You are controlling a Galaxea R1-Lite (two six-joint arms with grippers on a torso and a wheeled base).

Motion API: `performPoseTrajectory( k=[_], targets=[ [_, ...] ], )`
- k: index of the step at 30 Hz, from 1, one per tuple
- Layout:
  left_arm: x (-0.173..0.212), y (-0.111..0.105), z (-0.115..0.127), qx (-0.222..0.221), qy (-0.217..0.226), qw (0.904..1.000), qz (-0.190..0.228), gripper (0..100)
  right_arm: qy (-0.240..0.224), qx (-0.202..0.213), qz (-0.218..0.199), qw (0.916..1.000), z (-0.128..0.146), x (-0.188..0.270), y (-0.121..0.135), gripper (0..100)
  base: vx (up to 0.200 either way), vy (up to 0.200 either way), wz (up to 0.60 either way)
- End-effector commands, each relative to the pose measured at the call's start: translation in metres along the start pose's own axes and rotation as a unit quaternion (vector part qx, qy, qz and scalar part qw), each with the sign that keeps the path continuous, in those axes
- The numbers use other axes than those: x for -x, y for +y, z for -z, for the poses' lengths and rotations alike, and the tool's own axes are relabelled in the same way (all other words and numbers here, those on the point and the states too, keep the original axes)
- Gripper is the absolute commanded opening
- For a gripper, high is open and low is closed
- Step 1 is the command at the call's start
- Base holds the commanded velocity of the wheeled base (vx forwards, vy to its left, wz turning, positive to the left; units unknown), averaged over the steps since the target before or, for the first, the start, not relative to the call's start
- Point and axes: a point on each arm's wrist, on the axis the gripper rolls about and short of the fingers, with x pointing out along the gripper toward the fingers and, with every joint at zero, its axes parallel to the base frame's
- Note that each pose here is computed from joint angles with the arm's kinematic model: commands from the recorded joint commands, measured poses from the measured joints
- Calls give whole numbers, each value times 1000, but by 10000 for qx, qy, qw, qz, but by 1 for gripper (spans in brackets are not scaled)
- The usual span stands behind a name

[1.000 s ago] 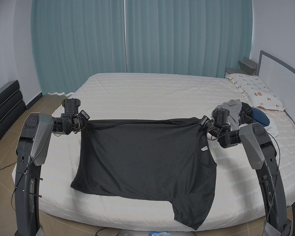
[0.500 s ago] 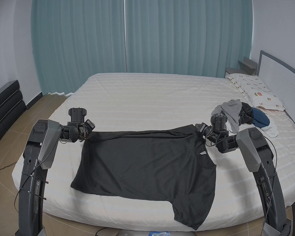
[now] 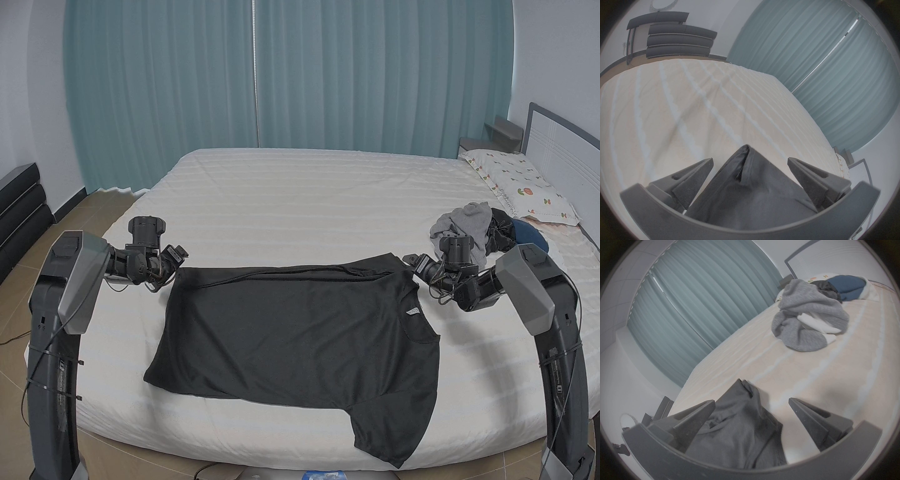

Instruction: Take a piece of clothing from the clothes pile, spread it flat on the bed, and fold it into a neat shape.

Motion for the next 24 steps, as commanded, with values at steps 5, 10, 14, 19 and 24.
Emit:
performPoseTrajectory(
  k=[5, 10, 14, 19, 24],
  targets=[
    [150, 39, 20, 182, 589, 9972, 417, 100, 993, -452, -667, 9918, 21, 166, 2, 100, 0, 0, 0],
    [163, 61, 43, 203, 897, 9950, 389, 100, 1126, -456, -707, 9901, 35, 195, -4, 100, 0, 0, 0],
    [174, 82, 66, 274, 1245, 9913, 321, 100, 1444, -479, -501, 9871, 53, 221, -13, 100, 0, 0, 0],
    [179, 100, 86, 319, 1497, 9873, 418, 100, 1780, -503, -389, 9820, 71, 227, -15, 100, -200, 0, 0],
    [177, 115, 92, 393, 1491, 9874, 343, 100, 1973, -737, -358, 9769, 80, 231, -12, 100, -200, 0, 0]
  ],
)
